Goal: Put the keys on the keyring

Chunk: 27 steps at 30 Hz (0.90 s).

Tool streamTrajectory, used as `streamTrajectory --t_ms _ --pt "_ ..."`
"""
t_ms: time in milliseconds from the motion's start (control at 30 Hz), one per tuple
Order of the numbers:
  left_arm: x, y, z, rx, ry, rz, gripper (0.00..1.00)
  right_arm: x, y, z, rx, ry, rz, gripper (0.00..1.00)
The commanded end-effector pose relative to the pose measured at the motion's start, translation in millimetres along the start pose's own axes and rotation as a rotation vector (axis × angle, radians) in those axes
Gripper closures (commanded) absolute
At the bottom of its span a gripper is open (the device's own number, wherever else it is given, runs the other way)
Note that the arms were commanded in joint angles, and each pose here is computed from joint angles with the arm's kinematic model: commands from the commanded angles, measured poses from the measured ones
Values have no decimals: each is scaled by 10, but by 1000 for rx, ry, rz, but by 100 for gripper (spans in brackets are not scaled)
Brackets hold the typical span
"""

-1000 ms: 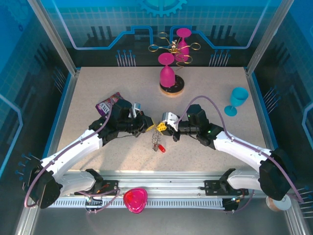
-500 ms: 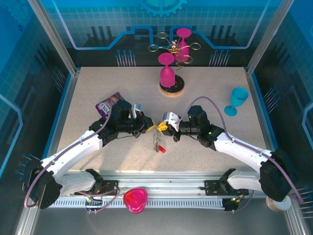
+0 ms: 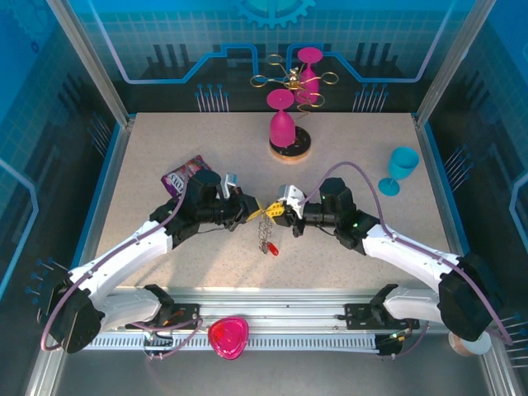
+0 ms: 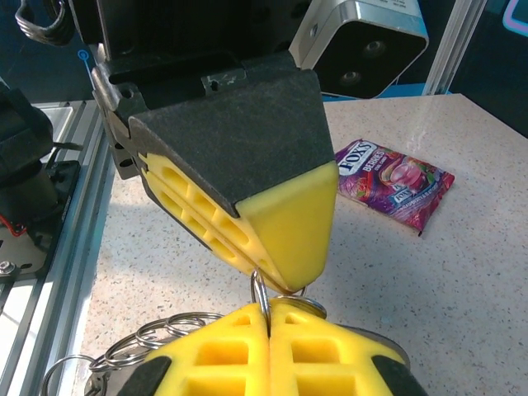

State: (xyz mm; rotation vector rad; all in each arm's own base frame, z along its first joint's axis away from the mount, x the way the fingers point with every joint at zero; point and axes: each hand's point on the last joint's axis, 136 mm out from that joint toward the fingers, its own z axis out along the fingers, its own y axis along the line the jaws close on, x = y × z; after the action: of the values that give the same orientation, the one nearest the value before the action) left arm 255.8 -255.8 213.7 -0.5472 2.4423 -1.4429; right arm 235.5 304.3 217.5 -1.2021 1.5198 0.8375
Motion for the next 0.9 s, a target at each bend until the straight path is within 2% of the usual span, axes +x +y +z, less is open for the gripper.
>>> streamTrajectory --t_ms 0,200,400,633,767,867 --pt "40 22 -39 15 17 -23 100 -204 -145 -78 74 -82 -21 100" --pt "33 21 -26 31 15 -43 99 -229 -155 -86 80 -101 -12 100" --pt "19 18 -28 39 9 -49 69 -230 -149 -75 73 -112 -2 100" --pt "-88 12 -147 36 -65 -10 53 -202 -151 -65 74 -106 3 100" --pt "-209 3 -341 -7 -175 135 47 -172 -137 -61 67 -95 4 100" --pt "-247 -76 -485 -36 -224 413 45 -165 -123 -59 55 -88 5 100"
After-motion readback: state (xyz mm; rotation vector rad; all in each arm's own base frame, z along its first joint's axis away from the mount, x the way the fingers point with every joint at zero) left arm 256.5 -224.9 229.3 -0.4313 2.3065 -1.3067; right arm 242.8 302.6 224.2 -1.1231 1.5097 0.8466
